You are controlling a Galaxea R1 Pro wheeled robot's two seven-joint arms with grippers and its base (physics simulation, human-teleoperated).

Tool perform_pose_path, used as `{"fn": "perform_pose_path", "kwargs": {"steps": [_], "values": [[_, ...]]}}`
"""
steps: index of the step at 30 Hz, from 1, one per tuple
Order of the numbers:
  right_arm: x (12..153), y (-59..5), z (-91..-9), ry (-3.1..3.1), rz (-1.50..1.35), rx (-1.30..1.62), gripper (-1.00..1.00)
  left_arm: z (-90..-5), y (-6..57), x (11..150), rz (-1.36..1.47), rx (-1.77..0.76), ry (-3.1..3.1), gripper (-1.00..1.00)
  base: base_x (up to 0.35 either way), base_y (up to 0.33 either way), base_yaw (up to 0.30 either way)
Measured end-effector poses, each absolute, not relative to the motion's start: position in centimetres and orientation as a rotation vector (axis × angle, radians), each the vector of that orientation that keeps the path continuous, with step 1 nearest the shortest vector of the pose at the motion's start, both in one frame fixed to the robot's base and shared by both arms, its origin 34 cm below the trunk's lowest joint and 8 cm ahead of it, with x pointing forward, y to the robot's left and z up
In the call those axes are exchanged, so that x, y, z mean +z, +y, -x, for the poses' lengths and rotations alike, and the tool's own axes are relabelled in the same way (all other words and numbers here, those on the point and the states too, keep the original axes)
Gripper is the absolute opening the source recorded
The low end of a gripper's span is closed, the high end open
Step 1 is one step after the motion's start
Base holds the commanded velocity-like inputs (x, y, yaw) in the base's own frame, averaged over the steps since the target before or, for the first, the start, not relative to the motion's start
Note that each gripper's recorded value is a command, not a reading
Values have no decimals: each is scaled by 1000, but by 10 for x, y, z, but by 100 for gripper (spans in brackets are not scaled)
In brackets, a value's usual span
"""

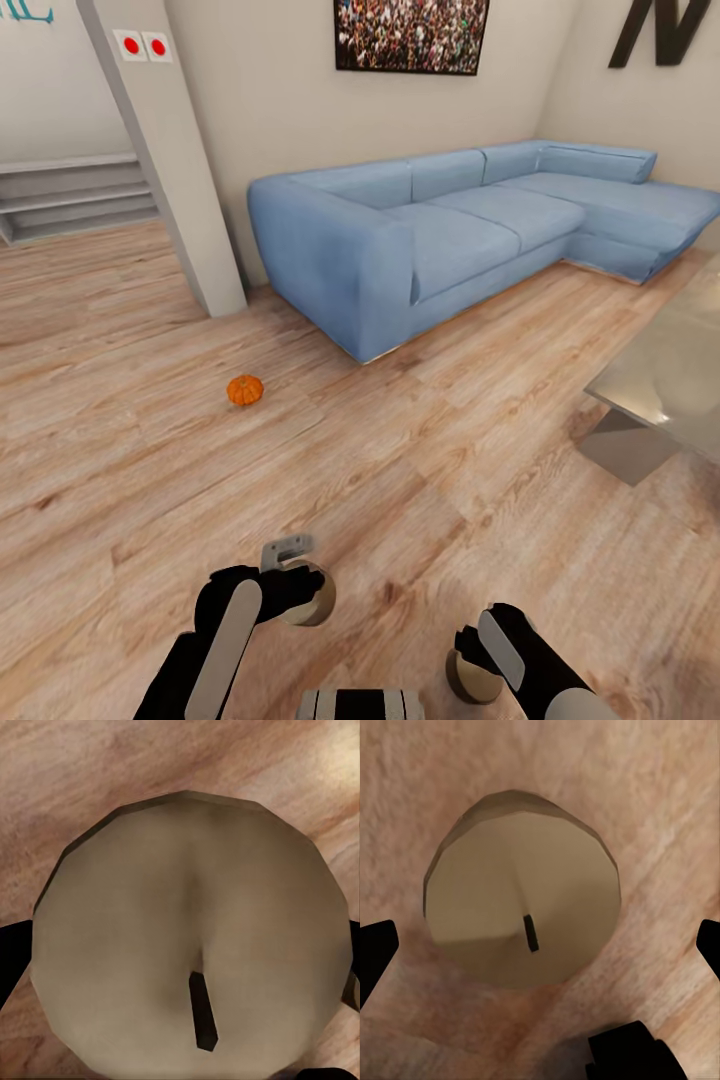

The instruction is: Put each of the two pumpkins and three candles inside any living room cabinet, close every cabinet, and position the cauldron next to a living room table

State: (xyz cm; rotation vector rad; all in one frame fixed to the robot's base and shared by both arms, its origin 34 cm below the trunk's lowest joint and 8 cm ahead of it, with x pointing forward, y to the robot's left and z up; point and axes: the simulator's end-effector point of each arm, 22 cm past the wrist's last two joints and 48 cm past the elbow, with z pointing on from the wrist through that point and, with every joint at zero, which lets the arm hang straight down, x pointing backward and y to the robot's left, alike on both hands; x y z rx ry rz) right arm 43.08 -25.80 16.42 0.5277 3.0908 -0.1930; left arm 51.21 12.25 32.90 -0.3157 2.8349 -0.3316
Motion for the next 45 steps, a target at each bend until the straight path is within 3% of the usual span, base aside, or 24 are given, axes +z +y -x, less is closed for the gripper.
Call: {"fn": "perform_pose_path", "kwargs": {"steps": [6, 10, 17, 19, 23, 45], "values": [[160, -258, -428, 3094, -531, -198, 100, -511, 120, 324, 319, -366, 2842, -100, 0, 0, 0], [160, -258, -429, 3091, -533, -198, 100, -514, 93, 339, 319, -707, 2780, -100, 0, 0, 0], [160, -254, -429, 3091, -532, -189, 100, -546, 200, 405, 349, -1156, 2491, -100, 0, 0, 0], [160, -253, -429, 3091, -532, -188, 100, -552, 247, 423, 298, -1144, 2454, -100, 0, 0, 0], [155, -253, -425, 3103, -532, -191, 100, -549, 280, 437, 253, -1194, 2436, -100, 0, 0, 0], [137, -243, -428, 3065, -413, -210, 100, -544, 284, 438, 238, -1319, 2416, -100, 0, 0, 0]]}}
